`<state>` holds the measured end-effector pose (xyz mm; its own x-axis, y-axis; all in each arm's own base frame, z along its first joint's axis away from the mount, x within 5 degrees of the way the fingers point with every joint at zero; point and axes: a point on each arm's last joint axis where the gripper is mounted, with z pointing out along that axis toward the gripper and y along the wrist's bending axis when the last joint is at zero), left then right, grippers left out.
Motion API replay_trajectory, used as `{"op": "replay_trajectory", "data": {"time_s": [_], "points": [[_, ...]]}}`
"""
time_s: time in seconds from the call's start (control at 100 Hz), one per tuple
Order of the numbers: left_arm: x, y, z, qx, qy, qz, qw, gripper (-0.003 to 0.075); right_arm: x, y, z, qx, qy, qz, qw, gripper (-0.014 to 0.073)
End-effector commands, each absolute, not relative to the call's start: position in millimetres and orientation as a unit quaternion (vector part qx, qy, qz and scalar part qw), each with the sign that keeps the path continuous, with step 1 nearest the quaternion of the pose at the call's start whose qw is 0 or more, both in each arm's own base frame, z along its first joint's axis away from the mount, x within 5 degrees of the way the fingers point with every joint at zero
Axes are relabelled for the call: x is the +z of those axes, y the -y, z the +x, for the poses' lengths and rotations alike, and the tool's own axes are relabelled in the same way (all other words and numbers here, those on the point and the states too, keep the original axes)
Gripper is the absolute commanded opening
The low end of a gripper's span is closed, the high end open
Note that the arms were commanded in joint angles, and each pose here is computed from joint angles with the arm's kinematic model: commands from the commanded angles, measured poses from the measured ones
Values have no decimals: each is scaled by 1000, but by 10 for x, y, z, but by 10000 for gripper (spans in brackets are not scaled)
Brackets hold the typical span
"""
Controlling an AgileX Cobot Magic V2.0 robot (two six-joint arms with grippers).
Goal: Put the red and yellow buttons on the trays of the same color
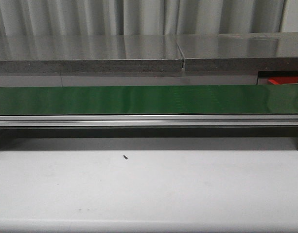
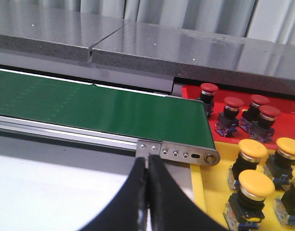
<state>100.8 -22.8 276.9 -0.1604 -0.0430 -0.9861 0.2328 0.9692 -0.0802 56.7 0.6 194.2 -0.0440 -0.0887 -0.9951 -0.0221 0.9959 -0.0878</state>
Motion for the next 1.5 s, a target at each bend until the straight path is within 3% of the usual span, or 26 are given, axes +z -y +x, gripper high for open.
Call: {"op": "replay_trajectory", "data": {"time_s": [0.0, 0.3, 0.78, 0.88, 1.03, 1.32, 1.49], "points": [[2882, 215, 1023, -111, -741, 47, 660, -19, 2016, -12, 554, -26, -690, -42, 722, -66], [2883, 213, 1023, -110, -741, 46, 661, -19, 2016, -12, 554, -26, -690, -42, 722, -66], [2913, 89, 854, -40, -727, 31, 685, -19, 2016, -12, 554, -26, -690, -42, 722, -66], [2842, 50, 772, -47, -719, -3, 694, -19, 2016, -12, 554, -26, -690, -42, 722, -66], [2676, 34, 639, -42, -684, -1, 729, -19, 2016, -12, 554, -26, -690, -42, 722, -66], [2239, 29, 508, -45, -660, 0, 750, -19, 2016, -12, 554, -26, -690, -42, 722, -66], [2183, 43, 520, -42, -638, 14, 769, -19, 2016, -12, 554, -26, -690, -42, 722, -66]]}}
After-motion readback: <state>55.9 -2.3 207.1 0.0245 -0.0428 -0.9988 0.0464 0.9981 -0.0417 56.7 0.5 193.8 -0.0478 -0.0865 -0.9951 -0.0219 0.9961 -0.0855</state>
